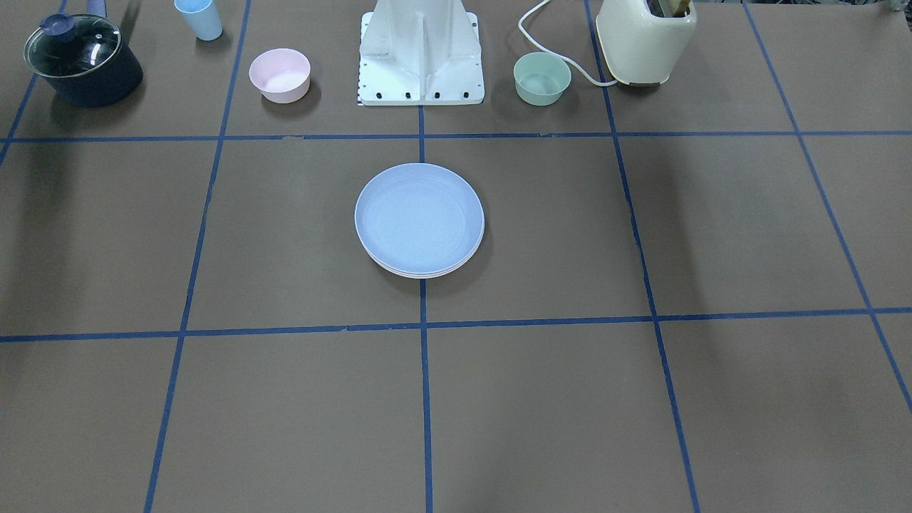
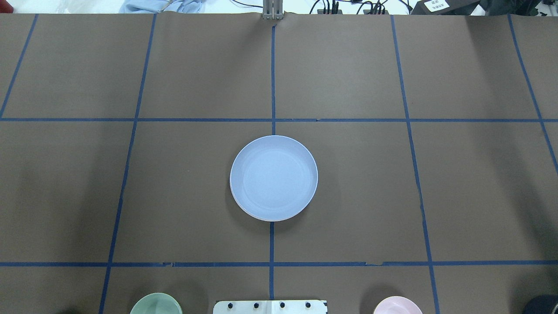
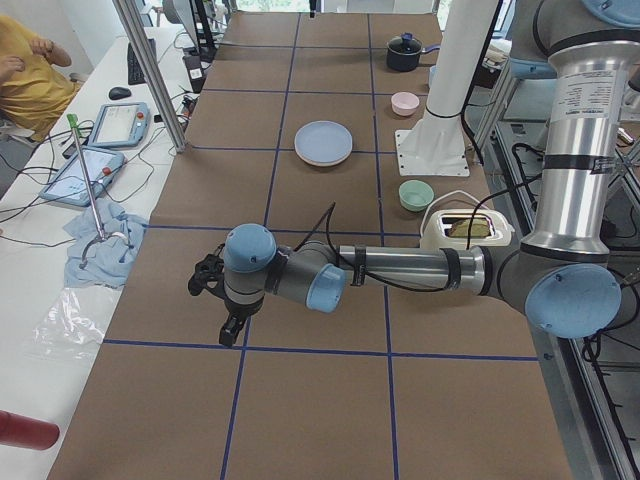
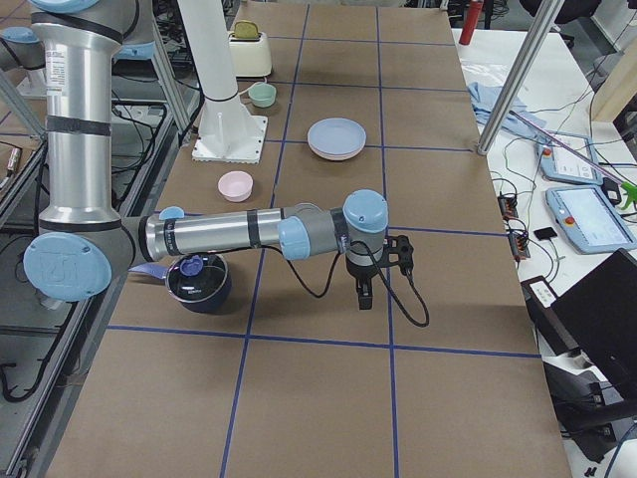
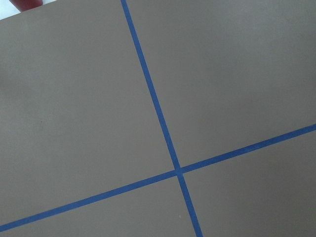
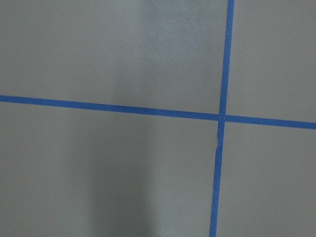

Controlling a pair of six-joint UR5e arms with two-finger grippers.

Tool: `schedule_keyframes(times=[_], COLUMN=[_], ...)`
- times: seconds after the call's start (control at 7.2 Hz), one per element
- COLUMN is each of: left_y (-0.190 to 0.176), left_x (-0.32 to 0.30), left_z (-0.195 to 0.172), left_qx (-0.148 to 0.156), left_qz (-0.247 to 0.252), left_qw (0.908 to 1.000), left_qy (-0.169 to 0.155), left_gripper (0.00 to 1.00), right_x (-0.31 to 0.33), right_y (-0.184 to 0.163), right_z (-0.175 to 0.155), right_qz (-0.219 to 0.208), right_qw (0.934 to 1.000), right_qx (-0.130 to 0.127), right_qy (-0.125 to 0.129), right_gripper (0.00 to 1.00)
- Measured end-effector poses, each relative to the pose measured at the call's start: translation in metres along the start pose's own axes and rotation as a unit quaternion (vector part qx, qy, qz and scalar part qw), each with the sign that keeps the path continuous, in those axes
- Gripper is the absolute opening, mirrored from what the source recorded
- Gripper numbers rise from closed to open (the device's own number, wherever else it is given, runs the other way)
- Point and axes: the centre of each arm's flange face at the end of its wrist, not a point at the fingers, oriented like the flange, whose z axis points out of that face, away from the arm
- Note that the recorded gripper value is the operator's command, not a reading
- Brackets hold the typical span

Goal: Stack three plates with pink and blue

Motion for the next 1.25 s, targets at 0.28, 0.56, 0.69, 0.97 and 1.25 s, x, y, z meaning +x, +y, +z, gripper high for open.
schedule_keyframes(times=[0.28,0.56,0.69,0.97,1.25], left_y=[-0.001,-0.001,-0.002,-0.005,-0.006], left_x=[0.006,0.012,0.016,0.031,0.035], left_z=[-0.006,-0.009,-0.014,-0.031,-0.036], left_qx=[0.007,0.011,0.016,0.029,0.032], left_qz=[0.006,0.008,0.012,0.024,0.028], left_qw=[1.0,0.9998,0.9996,0.9992,0.999], left_qy=[0.002,0.016,0.018,0.016,0.014], left_gripper=[1.0,1.0,1.0,1.0,1.0], right_x=[0.007,0.007,0.007,0.006,0.006], right_y=[0.006,0.007,0.008,0.008,0.008], right_z=[0.006,0.006,0.006,0.006,0.006], right_qz=[0.011,0.012,0.012,0.012,0.013], right_qw=[0.9999,0.9999,0.9999,0.9998,0.9998], right_qx=[-0.009,-0.01,-0.011,-0.012,-0.012], right_qy=[0.002,0.002,0.001,-0.005,-0.01], right_gripper=[1.0,1.0,1.0,1.0,1.0])
